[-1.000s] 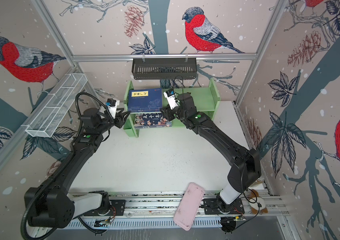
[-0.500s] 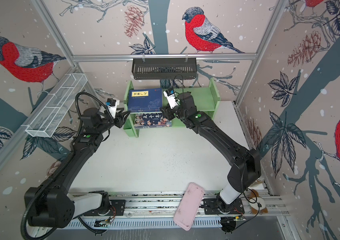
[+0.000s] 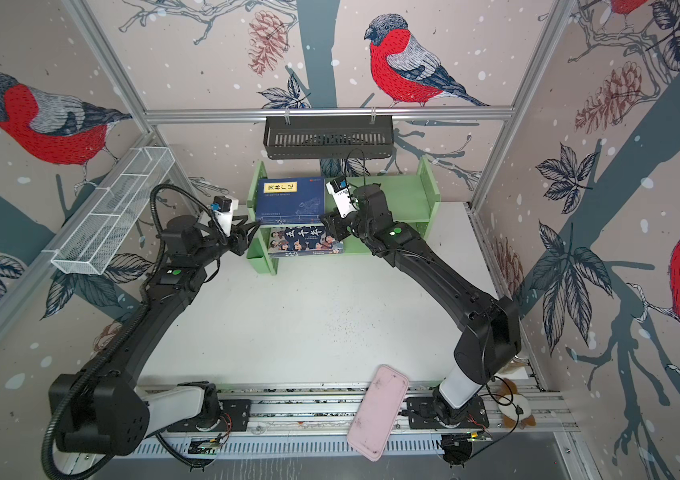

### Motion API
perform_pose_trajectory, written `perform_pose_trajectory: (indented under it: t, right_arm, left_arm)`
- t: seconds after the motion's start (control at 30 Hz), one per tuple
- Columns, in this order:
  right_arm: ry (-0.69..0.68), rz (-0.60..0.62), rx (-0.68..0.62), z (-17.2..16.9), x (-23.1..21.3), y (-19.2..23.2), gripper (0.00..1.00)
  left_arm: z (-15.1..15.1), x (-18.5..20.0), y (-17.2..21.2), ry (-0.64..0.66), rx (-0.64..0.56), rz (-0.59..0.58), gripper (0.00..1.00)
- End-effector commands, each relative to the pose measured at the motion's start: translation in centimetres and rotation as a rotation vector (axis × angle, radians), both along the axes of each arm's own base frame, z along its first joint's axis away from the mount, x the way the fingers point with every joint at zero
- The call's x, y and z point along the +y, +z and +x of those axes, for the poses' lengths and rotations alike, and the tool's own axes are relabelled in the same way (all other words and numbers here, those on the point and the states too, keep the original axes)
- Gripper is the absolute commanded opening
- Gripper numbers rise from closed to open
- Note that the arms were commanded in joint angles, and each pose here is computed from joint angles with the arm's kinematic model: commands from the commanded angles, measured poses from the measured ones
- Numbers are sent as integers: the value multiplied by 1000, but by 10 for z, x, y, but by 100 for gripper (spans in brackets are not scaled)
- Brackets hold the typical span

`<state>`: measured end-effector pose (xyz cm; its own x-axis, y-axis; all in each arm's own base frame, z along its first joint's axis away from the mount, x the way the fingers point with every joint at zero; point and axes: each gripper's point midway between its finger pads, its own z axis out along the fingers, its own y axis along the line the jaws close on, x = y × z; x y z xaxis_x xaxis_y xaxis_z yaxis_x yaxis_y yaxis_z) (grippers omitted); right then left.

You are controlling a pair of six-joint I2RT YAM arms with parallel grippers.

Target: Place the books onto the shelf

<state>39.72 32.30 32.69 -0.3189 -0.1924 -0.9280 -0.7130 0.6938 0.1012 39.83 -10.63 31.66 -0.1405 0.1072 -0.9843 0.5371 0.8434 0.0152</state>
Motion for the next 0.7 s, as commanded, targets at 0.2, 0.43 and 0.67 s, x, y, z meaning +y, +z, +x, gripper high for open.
perform_pose_trajectory:
  t: [0.2,0.43,0.67]
  right_arm:
    - [-15,-7,-26,5,0,6,50]
    - [-15,-17,-21,7,1,3,50]
    - [-14,-19,-26,6,2,5,50]
  left_arm:
    - [0,-1,15,-6,-54,-2,47]
    - [1,0,14,1,-55,1,46]
    - [1,0,14,1,-54,1,45]
